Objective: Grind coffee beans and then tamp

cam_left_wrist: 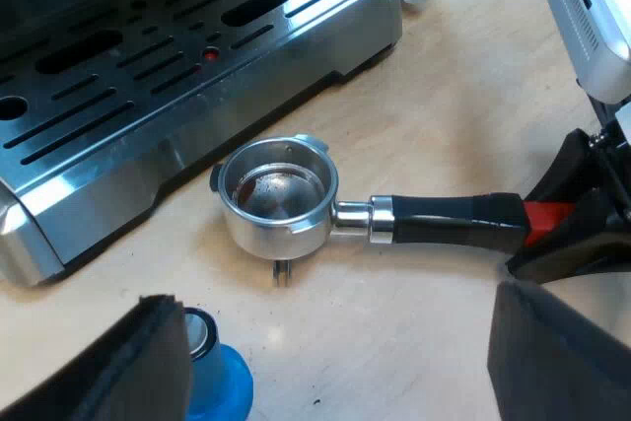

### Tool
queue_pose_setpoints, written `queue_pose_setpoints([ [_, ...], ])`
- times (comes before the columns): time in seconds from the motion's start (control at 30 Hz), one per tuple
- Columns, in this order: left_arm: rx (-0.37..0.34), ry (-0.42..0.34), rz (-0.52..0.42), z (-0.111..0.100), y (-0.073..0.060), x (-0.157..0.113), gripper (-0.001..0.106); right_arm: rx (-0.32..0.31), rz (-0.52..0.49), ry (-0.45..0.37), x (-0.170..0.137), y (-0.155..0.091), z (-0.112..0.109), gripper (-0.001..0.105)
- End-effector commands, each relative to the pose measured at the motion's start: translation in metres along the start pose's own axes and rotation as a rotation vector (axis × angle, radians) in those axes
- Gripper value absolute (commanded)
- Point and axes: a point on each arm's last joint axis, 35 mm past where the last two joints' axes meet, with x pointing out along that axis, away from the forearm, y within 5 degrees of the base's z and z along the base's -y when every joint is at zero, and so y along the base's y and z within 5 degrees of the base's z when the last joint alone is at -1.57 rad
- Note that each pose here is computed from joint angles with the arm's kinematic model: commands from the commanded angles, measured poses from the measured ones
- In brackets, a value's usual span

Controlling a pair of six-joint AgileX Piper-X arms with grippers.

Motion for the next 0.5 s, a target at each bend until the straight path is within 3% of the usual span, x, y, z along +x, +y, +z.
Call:
queue_pose_setpoints([
  [0.03, 0.006, -0.01, -0.01, 0.002, -0.001, 0.0, 0.065, -0.002, 0.005, 0.005, -0.001, 0.0, 0.002, 0.016],
  [0.07, 0.006, -0.01, -0.01, 0.002, -0.001, 0.0, 0.065, -0.003, 0.005, 0.009, -0.001, 0.0, 0.001, 0.022],
  [0.13, 0.006, -0.01, -0.01, 0.002, -0.001, 0.0, 0.065, -0.006, 0.0, 0.036, -0.001, 0.0, -0.002, 0.043],
  [0.23, 0.006, -0.01, -0.01, 0.002, -0.001, 0.0, 0.065, 0.005, -0.004, 0.081, -0.001, -0.001, -0.007, 0.057],
  [0.5, 0.006, -0.01, -0.01, 0.002, -0.001, 0.0, 0.065, 0.007, -0.015, 0.148, -0.003, -0.002, -0.014, 0.057],
])
